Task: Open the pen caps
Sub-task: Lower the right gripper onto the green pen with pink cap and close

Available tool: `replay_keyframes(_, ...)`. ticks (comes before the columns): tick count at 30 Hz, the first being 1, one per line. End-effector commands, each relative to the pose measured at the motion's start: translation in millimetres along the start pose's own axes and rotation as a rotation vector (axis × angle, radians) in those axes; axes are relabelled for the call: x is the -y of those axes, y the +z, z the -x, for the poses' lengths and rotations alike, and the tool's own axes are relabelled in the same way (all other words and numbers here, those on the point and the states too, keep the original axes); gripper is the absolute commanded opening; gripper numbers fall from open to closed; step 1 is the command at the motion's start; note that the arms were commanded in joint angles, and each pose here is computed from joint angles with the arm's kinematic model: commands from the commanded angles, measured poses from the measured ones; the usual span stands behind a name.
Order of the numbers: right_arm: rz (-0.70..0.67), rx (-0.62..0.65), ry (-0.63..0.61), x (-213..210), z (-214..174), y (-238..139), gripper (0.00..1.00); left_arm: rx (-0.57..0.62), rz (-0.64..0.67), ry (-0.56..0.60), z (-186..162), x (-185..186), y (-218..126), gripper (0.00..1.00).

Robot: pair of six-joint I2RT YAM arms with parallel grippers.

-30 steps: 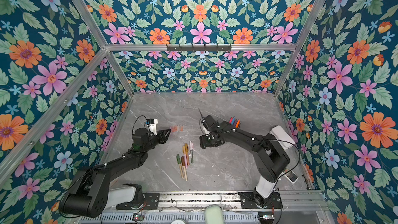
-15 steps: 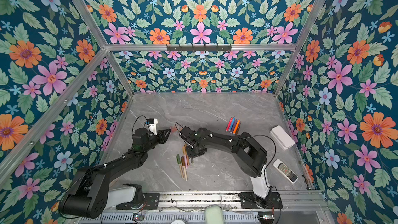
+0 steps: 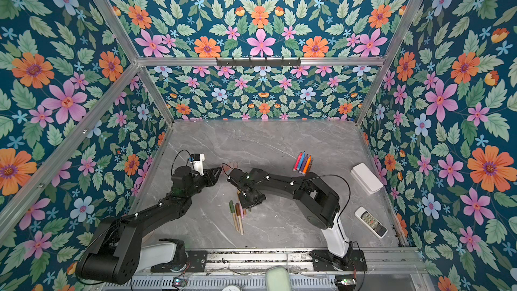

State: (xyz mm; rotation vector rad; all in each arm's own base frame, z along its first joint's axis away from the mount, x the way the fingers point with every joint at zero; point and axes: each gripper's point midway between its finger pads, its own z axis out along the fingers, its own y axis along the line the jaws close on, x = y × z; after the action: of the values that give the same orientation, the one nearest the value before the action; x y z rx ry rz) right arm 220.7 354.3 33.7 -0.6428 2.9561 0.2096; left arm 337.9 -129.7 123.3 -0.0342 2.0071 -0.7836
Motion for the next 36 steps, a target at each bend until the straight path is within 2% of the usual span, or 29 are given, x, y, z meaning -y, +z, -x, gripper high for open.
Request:
replay_keyframes(1, -0.030, -0.016, 0.011, 4.4, -3.4, 1.6, 0.29, 0.015, -0.005, 0.007, 4.8, 1.5, 0.2, 0.34)
replay_keyframes(19, -0.089, -0.055, 0.028, 12.7, -13.4, 14.6, 0.28, 0.008, -0.005, 0.005, 3.9, 1.3, 1.3, 0.34)
replay_keyframes(22, -0.089, -0.062, 0.041, 13.0, -14.3, 20.0, 0.24, 0.008, -0.002, 0.005, 3.8, 1.0, 1.4, 0.34)
replay_keyframes(25, -0.088, -0.068, 0.088, 23.8, -14.2, 21.9, 0.16, 0.008, 0.002, 0.005, 3.7, 0.0, 0.9, 0.34)
replay_keyframes(31, -0.001, -0.053, 0.179, 45.0, -11.5, 16.4, 0.02, 0.015, -0.006, -0.001, 2.7, 1.9, -2.0, 0.34)
replay_keyframes(36, 0.046, 0.015, 0.201, 66.1, -1.7, -5.2, 0.00, 0.009, -0.082, -0.061, 1.3, 17.9, -3.8, 0.37)
